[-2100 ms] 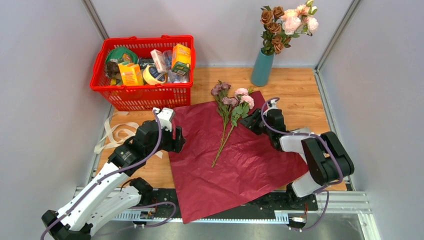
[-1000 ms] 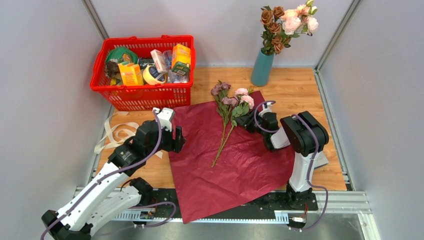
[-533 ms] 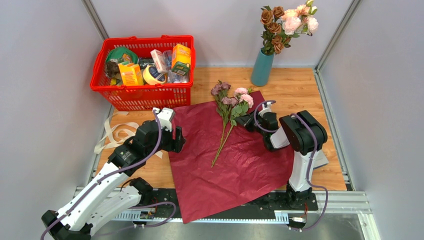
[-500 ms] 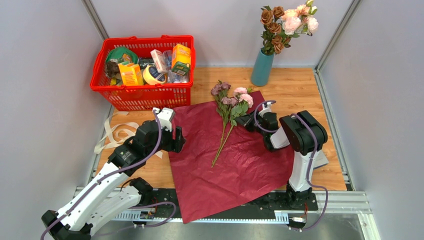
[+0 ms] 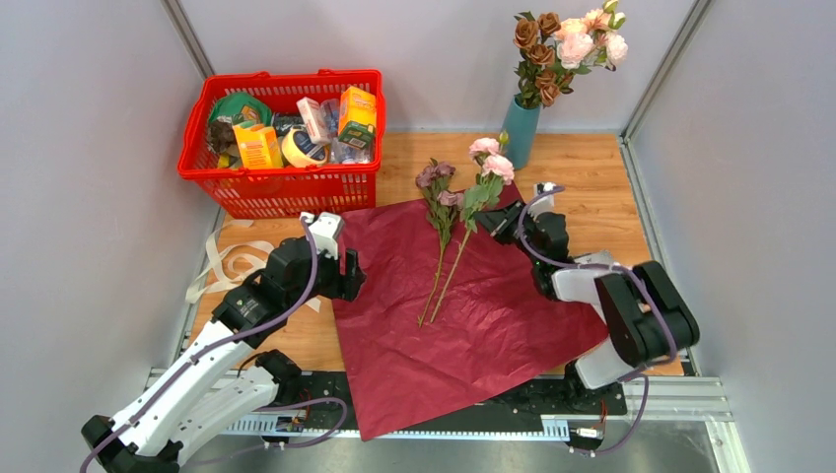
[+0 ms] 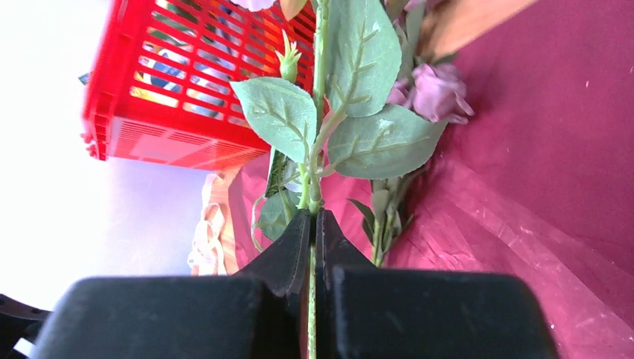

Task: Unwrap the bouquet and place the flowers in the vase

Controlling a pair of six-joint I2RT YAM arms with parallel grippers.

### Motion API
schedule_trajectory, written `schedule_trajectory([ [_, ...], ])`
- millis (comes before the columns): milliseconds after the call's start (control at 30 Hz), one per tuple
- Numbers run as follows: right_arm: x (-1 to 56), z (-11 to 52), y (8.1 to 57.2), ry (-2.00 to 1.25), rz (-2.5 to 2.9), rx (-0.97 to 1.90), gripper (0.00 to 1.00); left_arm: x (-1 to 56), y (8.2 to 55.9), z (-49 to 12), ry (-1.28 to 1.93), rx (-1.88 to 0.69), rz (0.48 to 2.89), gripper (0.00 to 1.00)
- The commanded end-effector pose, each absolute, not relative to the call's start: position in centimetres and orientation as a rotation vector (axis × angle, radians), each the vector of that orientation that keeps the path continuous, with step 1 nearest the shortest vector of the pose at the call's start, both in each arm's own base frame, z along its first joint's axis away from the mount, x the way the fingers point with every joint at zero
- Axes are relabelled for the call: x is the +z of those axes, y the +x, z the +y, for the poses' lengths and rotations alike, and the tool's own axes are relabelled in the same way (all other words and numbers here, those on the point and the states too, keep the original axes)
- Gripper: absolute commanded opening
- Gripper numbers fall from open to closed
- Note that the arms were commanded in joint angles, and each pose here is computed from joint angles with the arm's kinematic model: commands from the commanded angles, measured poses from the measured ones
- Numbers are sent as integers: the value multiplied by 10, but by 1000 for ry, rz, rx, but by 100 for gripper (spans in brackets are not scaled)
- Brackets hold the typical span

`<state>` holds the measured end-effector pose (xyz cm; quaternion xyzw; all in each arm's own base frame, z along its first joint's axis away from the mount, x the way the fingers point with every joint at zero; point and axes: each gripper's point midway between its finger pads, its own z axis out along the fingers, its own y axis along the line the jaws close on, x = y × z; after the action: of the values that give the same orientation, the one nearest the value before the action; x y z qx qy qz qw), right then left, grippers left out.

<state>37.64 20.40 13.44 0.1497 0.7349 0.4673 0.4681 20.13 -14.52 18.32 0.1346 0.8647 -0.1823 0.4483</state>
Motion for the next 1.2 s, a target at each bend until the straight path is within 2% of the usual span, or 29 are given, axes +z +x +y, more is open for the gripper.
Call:
schedule_trajectory([
  [0, 178, 195, 375, 277, 1723, 1036, 0, 189, 204, -148, 349, -460, 2112, 77],
  [400, 356, 136, 367, 214, 1279, 700, 0, 190, 204, -147, 342, -458, 2106, 77],
  [667, 459, 86, 373, 197, 952, 335, 0, 192, 204, -147, 339, -462, 2099, 78],
  [833, 498, 80, 382, 157, 881, 224, 0, 194, 204, -145, 332, -458, 2089, 79],
  [1167, 534, 48, 387, 168, 702, 63, 0, 194, 203, -147, 341, -466, 2086, 79],
])
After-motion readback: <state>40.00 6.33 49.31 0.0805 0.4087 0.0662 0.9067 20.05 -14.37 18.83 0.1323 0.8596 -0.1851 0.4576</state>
